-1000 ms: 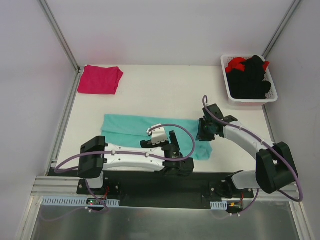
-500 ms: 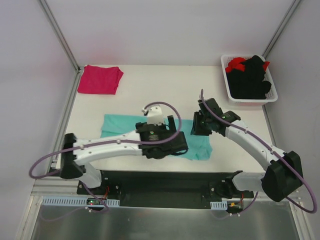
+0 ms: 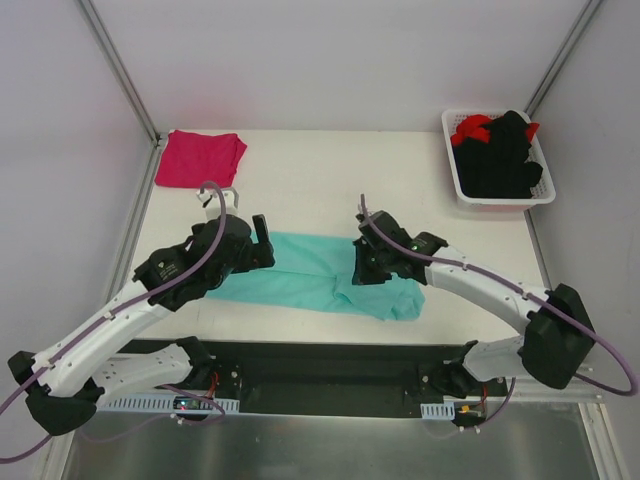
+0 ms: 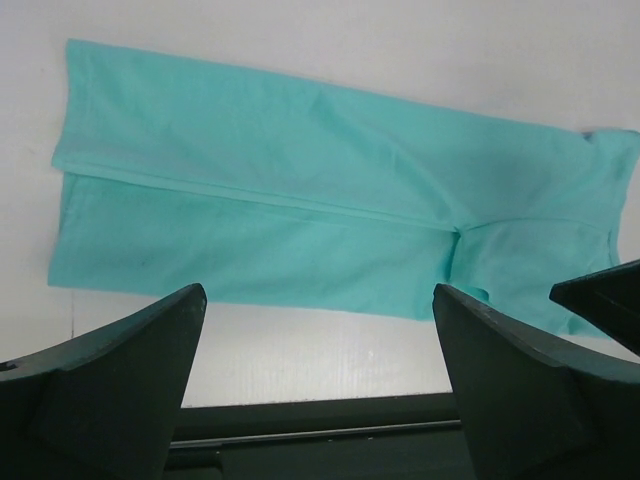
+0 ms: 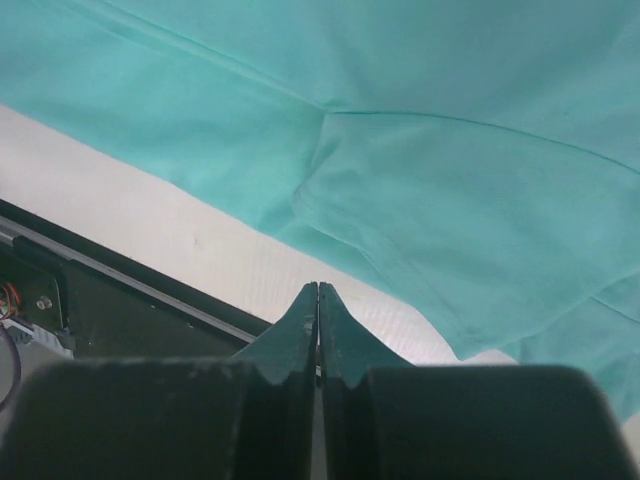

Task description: Fold and stack the t-shirts

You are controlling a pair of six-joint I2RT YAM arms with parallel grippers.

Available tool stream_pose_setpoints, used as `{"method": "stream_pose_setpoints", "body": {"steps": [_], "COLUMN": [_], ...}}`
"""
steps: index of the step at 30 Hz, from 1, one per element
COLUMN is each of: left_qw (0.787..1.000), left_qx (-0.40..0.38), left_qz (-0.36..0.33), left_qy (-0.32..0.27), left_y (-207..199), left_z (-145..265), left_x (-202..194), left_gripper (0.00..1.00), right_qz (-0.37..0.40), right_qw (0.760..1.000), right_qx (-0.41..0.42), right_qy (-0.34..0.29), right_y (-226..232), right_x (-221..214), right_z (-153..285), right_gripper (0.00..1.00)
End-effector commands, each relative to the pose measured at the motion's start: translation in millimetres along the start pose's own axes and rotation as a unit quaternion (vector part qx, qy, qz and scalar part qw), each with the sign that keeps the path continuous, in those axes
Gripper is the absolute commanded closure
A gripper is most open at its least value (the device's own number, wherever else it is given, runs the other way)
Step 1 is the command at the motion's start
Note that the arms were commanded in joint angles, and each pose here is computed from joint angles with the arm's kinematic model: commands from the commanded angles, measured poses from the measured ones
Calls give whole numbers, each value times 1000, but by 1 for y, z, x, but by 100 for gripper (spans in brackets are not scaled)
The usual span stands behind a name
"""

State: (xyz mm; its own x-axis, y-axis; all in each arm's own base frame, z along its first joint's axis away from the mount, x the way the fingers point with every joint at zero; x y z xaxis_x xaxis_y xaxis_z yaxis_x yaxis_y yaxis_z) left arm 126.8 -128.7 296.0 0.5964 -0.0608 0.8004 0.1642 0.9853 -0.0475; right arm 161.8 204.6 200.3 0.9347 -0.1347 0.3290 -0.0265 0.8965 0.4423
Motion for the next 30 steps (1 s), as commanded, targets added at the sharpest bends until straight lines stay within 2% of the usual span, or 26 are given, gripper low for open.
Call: {"method": "stream_pose_setpoints", "body": {"steps": [1,11,18,30], "left_qw": [999,998,999,999], "left_qx": [-27,-21,-10,-7], "left_qz": [-27,-22,-10,-2], "left_qy": [32,51,41,49], "left_y": [5,7,13,19], "left_z": [-11,-21,-21,-24], "left_x": [-11,-16,-14,-13], "left_gripper": [3,4,3,3], "right_qz": [4,23,18,8], "right_qw": [1000,999,999,998], "right_qx": [29,16,6,0], "right_qy": [1,22,46,58], "right_y": [22,32,28,12], "right_x": [2,16,18,4], "right_z": [-17,-49,-73,-80], "right_gripper": [99,99,99,99]}}
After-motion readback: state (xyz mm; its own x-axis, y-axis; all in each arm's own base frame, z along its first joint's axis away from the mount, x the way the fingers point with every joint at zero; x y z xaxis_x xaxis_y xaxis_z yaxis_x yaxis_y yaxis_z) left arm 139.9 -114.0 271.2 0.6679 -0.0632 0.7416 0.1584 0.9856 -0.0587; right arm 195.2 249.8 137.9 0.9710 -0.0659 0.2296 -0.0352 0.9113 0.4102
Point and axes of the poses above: each gripper's point midway between its finger pads, its own z axis back along the fingers, its own y axis along the line the jaws close on, x = y × z, the point moved 10 cm from there along z, back along the fingers, and after that the axes turned 14 degrees about -z, right-handed, at the moved point
